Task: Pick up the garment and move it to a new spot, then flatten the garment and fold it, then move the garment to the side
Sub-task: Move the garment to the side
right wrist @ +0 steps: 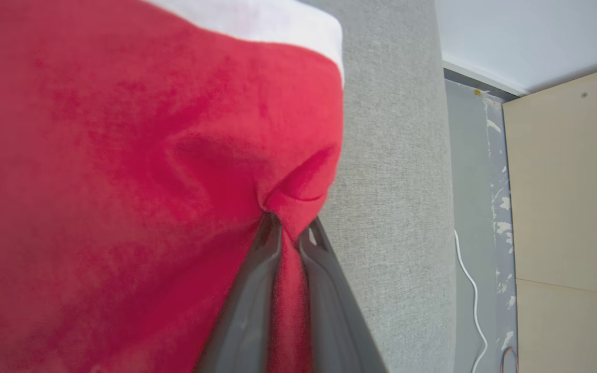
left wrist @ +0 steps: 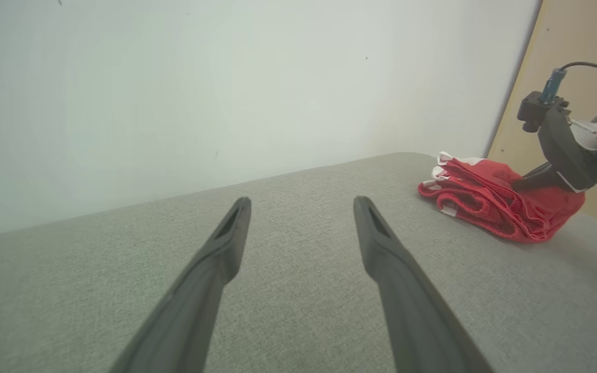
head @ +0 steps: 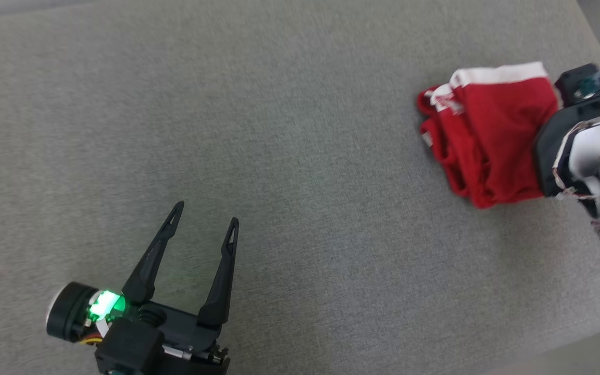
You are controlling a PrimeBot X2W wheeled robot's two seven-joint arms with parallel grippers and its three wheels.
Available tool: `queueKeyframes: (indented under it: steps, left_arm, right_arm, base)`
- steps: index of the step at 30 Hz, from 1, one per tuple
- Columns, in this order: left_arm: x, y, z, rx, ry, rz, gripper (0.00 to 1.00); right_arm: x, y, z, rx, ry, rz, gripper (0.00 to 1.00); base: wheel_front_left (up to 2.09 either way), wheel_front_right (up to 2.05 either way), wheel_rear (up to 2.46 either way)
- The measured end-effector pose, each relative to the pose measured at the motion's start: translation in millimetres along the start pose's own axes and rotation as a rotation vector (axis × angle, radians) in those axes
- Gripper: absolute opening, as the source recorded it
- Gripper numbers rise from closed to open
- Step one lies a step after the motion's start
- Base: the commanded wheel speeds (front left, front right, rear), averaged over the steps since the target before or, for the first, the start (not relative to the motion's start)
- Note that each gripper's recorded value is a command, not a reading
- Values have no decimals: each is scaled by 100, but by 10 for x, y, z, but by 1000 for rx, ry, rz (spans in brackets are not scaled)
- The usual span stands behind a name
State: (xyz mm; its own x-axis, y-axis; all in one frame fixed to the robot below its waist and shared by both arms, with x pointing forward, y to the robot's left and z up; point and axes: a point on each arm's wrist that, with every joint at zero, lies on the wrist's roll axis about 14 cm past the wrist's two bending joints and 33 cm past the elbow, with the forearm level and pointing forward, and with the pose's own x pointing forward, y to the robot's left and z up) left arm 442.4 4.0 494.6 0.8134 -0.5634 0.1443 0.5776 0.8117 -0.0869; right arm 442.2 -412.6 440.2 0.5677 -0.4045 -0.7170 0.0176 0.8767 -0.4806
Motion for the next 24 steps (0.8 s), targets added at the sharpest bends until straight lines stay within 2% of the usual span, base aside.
queueKeyframes:
  steps: [9,14,18,19,20,21,24]
  left_arm:
    - [179,-9,-217,-23,45,-65,100]
    - [152,-14,-358,-41,88,-74,100]
    - [140,20,-344,-38,90,-63,100]
    - [140,20,-344,-38,90,-63,100]
    - [135,32,-345,-37,91,-58,100]
    - [129,50,-346,-36,93,-50,100]
    - [114,86,-340,-35,91,-34,100]
  right_arm:
    - [201,-666,-11,13,-94,-183,0]
    - [210,-898,-67,-76,-95,-262,0]
    - [167,-1044,78,-115,-166,-305,0]
    - [167,-1044,78,-115,-166,-305,5]
    - [171,-1051,98,-124,-173,-309,46]
    - [172,-1064,111,-125,-180,-313,100]
    - [160,-1112,117,-135,-191,-327,100]
  base:
    - [0,0,0]
    - [0,0,0]
    - [0,0,0]
    - [0,0,0]
    - [0,0,0]
    - [0,0,0]
    - [0,0,0]
